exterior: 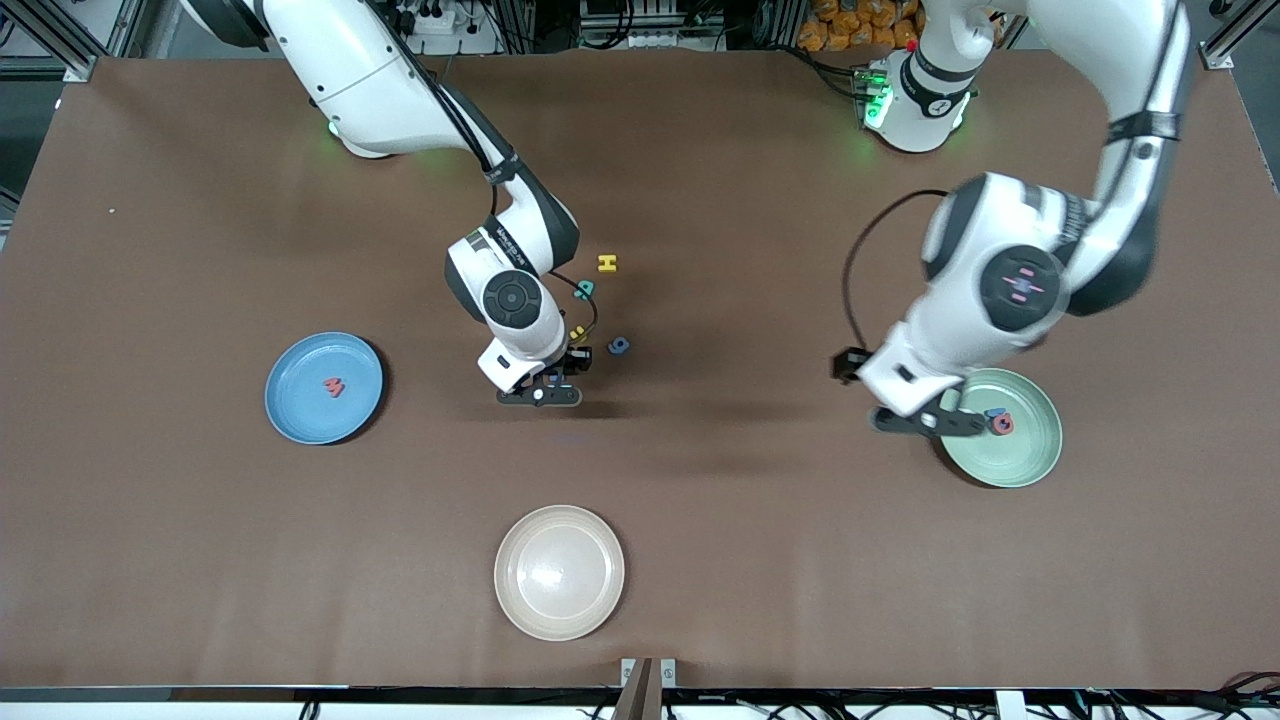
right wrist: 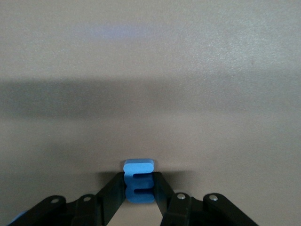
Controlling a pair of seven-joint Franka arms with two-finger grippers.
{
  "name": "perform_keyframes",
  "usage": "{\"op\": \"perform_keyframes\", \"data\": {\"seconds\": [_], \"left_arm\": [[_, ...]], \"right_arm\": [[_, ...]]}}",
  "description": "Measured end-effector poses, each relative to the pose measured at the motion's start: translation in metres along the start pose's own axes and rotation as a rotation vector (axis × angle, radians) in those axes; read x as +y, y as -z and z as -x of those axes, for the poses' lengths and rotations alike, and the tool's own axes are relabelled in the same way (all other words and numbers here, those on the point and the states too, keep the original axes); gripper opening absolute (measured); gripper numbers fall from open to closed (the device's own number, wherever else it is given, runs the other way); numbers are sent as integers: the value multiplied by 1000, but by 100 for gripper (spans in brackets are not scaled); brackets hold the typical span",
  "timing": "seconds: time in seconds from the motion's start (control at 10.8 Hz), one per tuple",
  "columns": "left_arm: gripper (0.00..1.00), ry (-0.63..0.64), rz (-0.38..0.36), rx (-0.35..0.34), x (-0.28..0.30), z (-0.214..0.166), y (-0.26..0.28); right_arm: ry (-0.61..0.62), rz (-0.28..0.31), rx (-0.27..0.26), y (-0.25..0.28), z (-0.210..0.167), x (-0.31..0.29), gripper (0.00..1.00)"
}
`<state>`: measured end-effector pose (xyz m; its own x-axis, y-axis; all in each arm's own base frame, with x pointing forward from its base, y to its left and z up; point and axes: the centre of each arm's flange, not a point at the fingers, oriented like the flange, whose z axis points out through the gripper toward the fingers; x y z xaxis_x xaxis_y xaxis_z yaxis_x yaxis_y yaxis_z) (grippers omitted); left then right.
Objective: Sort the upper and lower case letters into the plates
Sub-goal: 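Carry the blue E to the blue plate with the right gripper and release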
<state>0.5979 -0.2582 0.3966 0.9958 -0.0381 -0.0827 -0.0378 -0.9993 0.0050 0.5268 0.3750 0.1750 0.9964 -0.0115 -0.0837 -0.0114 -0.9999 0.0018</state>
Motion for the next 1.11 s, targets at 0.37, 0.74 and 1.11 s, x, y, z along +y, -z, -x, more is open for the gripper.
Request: {"op": "perform_keyframes", "data": {"seconds": [0.37, 0.74, 1.11], "left_arm": [[100, -19, 15, -27, 78, 40, -8], [100, -90, 52, -18, 131, 74, -23], [100, -71, 66, -15, 214, 143, -68]], "right_arm": [[15, 9, -10, 1, -3, 5, 33], [82, -3, -126, 60, -51, 96, 27], [143, -50, -213, 118, -81, 245, 27]]}}
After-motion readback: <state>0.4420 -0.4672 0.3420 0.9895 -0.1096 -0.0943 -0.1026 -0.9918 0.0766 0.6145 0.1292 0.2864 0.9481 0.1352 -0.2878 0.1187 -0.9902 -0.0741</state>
